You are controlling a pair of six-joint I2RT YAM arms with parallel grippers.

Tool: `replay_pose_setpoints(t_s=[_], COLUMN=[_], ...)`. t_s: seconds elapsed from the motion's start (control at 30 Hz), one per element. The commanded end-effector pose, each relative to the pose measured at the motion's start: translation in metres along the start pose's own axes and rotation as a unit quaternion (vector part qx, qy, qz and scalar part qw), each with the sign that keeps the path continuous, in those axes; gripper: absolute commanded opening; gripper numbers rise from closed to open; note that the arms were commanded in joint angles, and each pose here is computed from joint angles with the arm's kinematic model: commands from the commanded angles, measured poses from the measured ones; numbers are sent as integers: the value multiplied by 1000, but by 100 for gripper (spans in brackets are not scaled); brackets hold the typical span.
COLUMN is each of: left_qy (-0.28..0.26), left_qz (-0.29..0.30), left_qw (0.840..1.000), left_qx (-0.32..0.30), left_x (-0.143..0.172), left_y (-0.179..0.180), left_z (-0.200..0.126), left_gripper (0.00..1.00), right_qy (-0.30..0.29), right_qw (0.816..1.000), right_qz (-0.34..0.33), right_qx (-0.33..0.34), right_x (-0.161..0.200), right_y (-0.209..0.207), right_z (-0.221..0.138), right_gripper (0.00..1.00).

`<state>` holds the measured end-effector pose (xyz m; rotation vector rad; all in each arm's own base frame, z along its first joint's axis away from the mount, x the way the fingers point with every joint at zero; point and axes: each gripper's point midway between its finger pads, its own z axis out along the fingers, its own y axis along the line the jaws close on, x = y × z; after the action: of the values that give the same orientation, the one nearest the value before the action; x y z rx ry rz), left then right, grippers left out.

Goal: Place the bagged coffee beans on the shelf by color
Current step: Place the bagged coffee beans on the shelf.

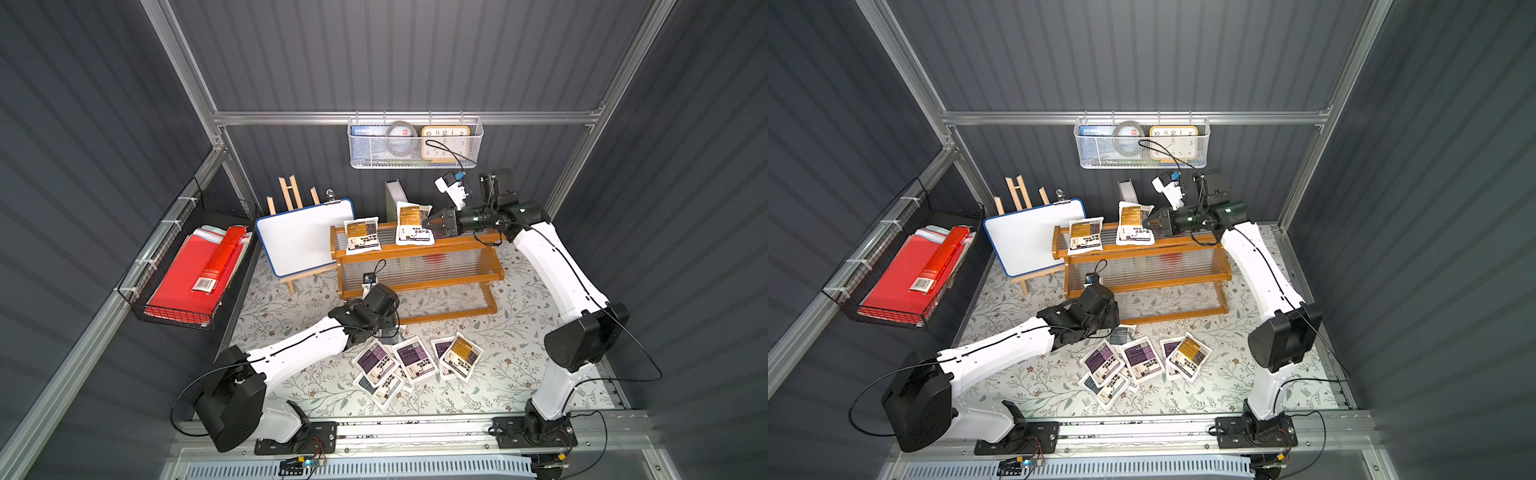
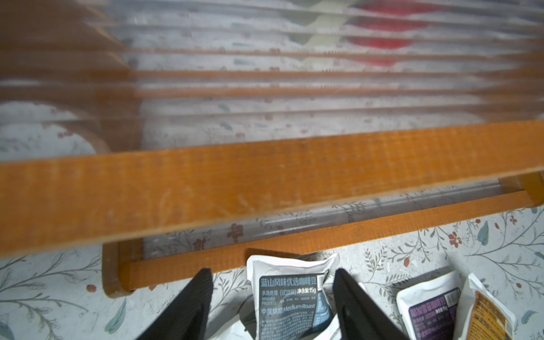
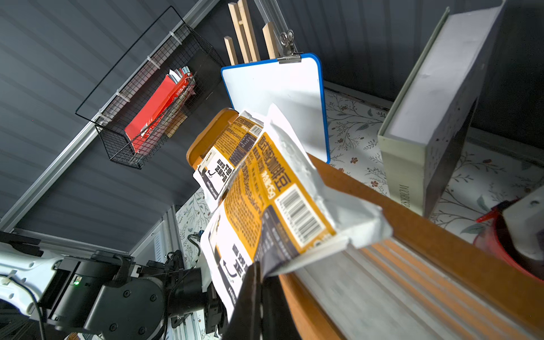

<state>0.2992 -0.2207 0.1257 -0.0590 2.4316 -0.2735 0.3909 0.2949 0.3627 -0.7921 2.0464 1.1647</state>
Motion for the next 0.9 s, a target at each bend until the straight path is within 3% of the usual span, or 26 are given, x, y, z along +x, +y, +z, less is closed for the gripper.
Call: replay_pose_setpoints(t_s=[0.0,0.3,0.37,0.5,0.87], left_qy=[-1,0,-1,-3,-6], left_qz=[-4,-4,-4,-4,-7], left_qw=[1000,1000,1000,1000,1000], left_qx=[-10,-16,-18,-21,-15], left_x=[-6,-6,-8,-9,-7], left_y=[-3,-2,-2,-1,-2], left_z=[0,2,1,1,3], left_gripper=[69,69,69,69,71], right_qy=[19,39,40,35,-37], right_qw=[1000,998,998,997,989], right_qz=[3,15,16,8,-37], right_qx=[7,37,43,63,137], right_x=[11,24,25,22,-2], right_y=[-12,-36,-39,-41,-22], right_z=[10,22,22,18,-28], right_gripper=[1,6,13,36,61])
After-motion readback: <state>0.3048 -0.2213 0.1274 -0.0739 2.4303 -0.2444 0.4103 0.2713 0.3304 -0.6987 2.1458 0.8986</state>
